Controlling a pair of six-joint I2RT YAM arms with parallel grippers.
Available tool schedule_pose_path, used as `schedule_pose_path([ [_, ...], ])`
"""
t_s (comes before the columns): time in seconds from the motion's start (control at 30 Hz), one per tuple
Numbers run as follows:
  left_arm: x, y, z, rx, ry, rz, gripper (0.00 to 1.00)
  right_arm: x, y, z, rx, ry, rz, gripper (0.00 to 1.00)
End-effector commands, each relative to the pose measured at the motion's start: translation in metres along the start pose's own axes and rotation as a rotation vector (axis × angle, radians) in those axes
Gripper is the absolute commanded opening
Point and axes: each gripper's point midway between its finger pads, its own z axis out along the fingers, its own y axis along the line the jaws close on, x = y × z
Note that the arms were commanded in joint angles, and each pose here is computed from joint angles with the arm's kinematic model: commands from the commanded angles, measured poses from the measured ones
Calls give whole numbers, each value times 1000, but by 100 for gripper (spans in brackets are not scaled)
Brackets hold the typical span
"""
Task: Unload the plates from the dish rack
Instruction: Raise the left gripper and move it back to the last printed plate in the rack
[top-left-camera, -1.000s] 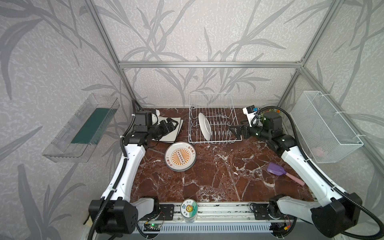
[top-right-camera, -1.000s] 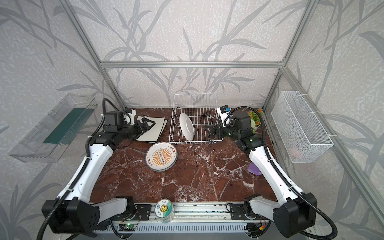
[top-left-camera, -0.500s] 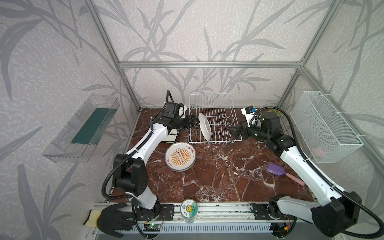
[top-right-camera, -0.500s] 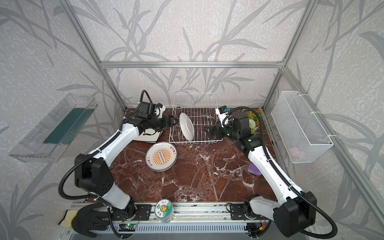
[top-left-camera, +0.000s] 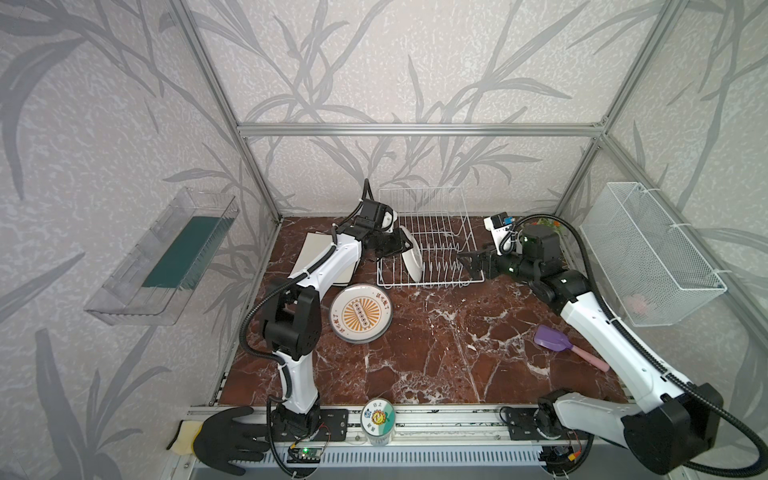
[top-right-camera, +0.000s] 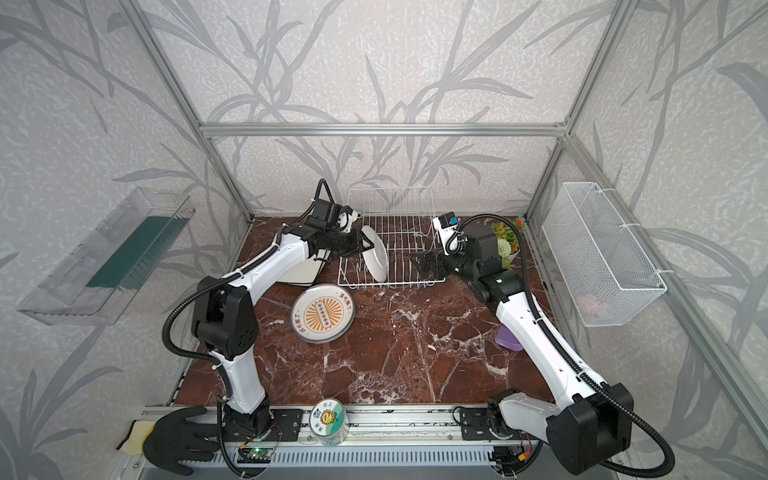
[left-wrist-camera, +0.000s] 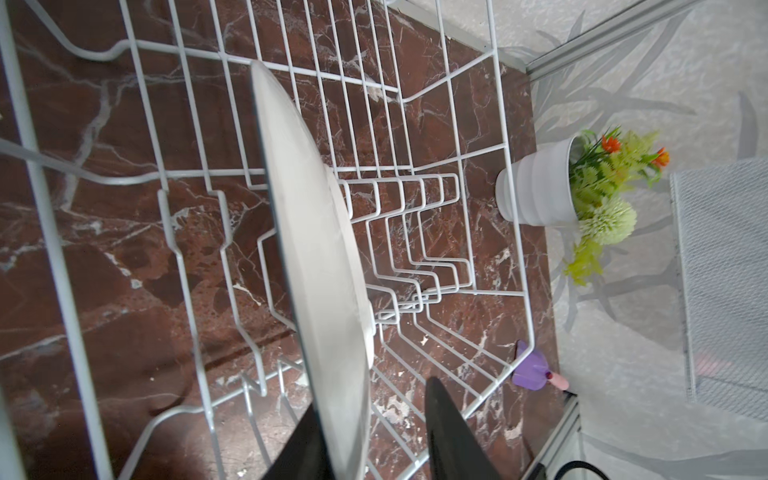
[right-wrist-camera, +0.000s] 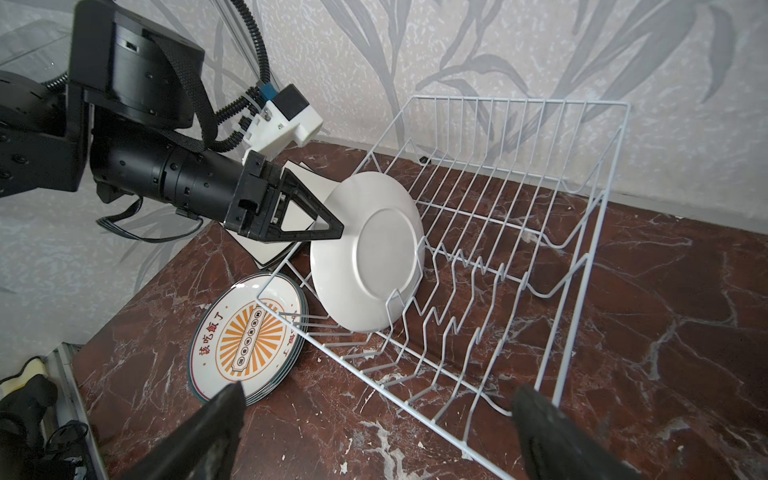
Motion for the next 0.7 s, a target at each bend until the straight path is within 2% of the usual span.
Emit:
schedule_pose_path([
  [0.0,-5,-4,-2,-16,-9,7,31,5,-2,0,15,14,-14,99],
  [0.27,-8,-5,-1,-8,-21,-6,13,5,-2,0,19,12,-20,99],
  [0.47,-11,-17,2,80,-40,-45,1,5,-3,-5,35,8,-35,99],
  [0.67,-18,-26,-4,121,-61,-56,0,7,-5,-6,45,11,-39,99],
])
